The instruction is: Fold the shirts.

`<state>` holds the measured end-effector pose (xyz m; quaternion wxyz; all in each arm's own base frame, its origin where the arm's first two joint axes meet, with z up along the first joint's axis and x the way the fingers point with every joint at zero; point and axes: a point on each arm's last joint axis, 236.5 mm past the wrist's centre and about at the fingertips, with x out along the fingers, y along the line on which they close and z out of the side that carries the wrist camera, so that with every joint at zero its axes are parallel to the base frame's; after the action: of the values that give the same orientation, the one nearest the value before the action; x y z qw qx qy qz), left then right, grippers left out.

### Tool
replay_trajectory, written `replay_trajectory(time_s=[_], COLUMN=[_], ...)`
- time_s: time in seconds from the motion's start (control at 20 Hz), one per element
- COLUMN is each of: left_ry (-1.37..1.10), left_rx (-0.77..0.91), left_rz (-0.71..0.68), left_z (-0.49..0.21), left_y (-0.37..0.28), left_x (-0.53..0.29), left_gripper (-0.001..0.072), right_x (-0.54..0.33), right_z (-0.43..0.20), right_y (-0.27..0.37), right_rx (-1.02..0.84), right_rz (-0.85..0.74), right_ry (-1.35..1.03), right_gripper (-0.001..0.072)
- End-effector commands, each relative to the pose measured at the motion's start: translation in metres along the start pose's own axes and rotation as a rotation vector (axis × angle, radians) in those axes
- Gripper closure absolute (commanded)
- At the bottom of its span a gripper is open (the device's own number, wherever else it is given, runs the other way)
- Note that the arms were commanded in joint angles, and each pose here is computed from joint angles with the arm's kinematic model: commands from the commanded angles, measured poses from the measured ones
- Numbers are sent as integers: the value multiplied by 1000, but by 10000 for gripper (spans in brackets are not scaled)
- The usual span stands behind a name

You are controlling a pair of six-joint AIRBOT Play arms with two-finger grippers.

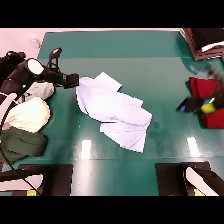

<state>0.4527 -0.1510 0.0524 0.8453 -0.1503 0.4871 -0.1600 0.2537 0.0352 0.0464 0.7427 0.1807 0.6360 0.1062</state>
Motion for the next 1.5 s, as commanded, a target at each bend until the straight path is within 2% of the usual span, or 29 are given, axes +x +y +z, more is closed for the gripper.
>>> replay_trajectory(time_s=[0.0,0.15,0.25,0.45,0.55,0.6,0.65,0.7,0.85,0.95,1.1,1.3,1.45], left_ry=[-29,-25,-24,1,5,6,3,-12,-169,-357,-679,-1035,-1173], left_rx=[31,31,30,29,29,29,32,37,138,229,328,421,459], left_rz=[6,6,6,4,4,4,2,0,38,66,27,-44,-75], left_z=[10,9,8,3,2,1,2,5,41,78,107,79,49], left_y=[-4,-4,-5,-5,-5,-5,-6,-9,-24,-47,-104,-162,-181], left_x=[-14,-14,-14,-14,-14,-14,-16,-23,-83,-161,-307,-480,-549], left_gripper=[687,687,687,687,687,687,687,687,687,687,687,687,688], right_x=[85,129,147,180,189,190,188,181,123,49,-83,-241,-302], right_z=[-83,-109,-113,-119,-114,-109,-101,-92,-42,1,45,53,36], right_y=[0,44,69,91,98,103,105,106,96,73,59,67,73], right_rx=[141,114,92,46,19,-6,-36,-86,-205,-267,-250,-214,-213], right_rz=[121,237,281,263,250,248,241,228,138,3,-114,-210,-287], right_ry=[232,251,224,268,278,276,265,249,110,-69,-392,-814,-968], right_gripper=[189,191,227,241,348,501,617,696,698,698,698,698,698])
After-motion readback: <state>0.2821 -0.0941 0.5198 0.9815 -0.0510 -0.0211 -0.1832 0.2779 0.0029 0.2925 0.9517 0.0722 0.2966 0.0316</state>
